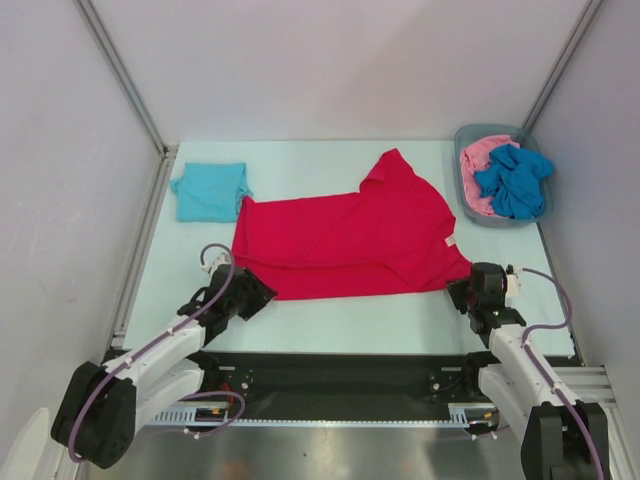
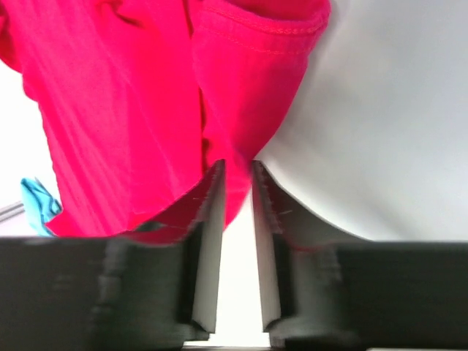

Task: Fold and stack the t-shirts
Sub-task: Fold the tshirt

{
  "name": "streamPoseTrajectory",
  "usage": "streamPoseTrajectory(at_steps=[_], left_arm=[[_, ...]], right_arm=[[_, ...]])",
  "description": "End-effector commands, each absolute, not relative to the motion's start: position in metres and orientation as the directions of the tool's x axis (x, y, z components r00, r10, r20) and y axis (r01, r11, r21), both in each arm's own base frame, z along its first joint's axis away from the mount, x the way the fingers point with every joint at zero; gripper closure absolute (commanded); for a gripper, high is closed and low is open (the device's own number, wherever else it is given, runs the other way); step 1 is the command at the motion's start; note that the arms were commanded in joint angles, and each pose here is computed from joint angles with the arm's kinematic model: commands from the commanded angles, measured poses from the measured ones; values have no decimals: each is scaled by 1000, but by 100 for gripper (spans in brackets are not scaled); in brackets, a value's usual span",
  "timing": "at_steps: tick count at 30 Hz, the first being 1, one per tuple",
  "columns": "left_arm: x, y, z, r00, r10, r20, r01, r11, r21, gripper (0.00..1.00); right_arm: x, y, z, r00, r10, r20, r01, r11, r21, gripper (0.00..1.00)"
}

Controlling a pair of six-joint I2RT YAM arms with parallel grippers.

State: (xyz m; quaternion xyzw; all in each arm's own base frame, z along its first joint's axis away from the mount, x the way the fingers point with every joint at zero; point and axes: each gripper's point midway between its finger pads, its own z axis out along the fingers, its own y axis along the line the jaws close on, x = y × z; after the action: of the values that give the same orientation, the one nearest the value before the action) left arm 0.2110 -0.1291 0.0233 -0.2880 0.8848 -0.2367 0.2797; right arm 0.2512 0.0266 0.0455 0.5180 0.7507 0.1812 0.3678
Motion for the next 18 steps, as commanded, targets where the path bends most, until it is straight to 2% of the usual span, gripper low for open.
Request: streamPoseTrajectory(at_steps=[1, 6, 11, 13, 14, 18], left_arm=[[207, -127, 17, -684, -637, -357, -387, 731, -563, 43], [216, -129, 30, -664, -643, -382, -367, 725, -583, 37], [252, -148, 75, -631, -649, -426, -282, 703, -653, 32], [265, -157, 86, -638, -636, -435, -257, 708, -658, 22], [280, -164, 109, -625, -627, -464, -212, 709, -673, 16], [320, -182, 156, -589, -614, -525, -120, 709, -695, 7]], right_arm=[[251, 22, 45, -182, 906, -382, 659, 401, 636, 72], [259, 22, 60, -184, 892, -413, 623, 430, 653, 68], [299, 32, 110, -204, 861, -466, 488, 502, 714, 67], [321, 40, 144, -216, 850, -479, 416, 525, 743, 67], [329, 41, 141, -239, 845, -479, 434, 534, 725, 67], [378, 57, 178, -316, 798, -514, 351, 602, 717, 66]])
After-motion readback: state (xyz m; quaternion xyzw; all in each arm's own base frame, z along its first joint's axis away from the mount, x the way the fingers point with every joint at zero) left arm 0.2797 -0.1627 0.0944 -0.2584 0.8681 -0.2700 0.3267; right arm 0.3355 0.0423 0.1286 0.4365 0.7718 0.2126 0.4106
